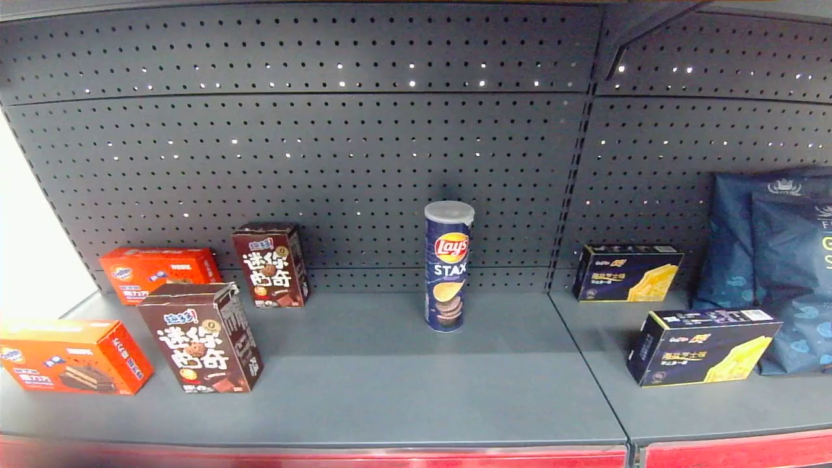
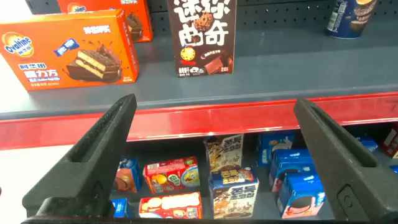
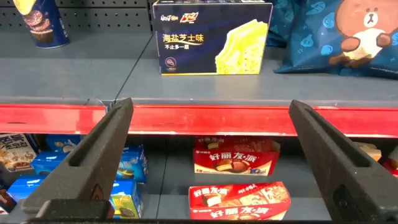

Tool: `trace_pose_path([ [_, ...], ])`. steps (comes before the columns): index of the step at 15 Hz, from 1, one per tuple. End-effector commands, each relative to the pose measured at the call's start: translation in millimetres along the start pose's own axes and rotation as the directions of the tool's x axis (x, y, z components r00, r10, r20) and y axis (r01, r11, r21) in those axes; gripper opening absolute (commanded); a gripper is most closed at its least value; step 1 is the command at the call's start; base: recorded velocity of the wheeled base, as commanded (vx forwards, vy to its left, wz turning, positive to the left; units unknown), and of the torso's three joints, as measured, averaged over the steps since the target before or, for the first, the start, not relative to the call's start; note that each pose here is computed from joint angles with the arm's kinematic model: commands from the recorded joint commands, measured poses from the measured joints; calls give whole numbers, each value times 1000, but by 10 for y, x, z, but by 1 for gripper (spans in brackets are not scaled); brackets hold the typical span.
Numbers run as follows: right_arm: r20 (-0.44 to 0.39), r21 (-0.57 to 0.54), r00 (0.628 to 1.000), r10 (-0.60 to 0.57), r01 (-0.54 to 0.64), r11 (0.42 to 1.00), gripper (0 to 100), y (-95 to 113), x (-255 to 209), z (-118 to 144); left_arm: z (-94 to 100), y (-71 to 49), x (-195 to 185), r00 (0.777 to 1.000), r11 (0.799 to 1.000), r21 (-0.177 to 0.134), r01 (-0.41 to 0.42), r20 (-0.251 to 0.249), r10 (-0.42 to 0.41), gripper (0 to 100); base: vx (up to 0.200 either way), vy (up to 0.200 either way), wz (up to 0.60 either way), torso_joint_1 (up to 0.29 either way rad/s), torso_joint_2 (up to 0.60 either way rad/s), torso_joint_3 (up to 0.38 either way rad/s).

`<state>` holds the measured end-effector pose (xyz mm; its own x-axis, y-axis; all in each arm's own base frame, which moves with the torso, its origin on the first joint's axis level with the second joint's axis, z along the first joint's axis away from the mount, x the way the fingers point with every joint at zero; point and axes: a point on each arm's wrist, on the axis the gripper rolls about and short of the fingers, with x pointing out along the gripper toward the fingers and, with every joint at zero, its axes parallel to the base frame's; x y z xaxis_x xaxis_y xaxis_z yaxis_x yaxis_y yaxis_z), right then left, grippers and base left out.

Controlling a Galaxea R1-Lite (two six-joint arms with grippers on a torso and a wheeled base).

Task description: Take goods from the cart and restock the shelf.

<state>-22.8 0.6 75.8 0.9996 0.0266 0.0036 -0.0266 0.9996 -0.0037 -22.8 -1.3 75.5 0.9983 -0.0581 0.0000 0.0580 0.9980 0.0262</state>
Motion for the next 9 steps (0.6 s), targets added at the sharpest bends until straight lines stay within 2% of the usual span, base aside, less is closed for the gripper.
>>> trace_pose_path([
  [1, 1, -1, 1000, -1, 1, 1000, 100, 0, -1, 4, 0, 0, 0, 1000, 1000, 0, 0, 0, 0, 100, 0, 0, 600, 2, 2, 2],
  [9, -1, 1, 1000, -2, 2, 1000, 100, 0, 0, 0, 0, 0, 0, 1000, 1000, 0, 0, 0, 0, 100, 0, 0, 600, 4, 5, 3],
])
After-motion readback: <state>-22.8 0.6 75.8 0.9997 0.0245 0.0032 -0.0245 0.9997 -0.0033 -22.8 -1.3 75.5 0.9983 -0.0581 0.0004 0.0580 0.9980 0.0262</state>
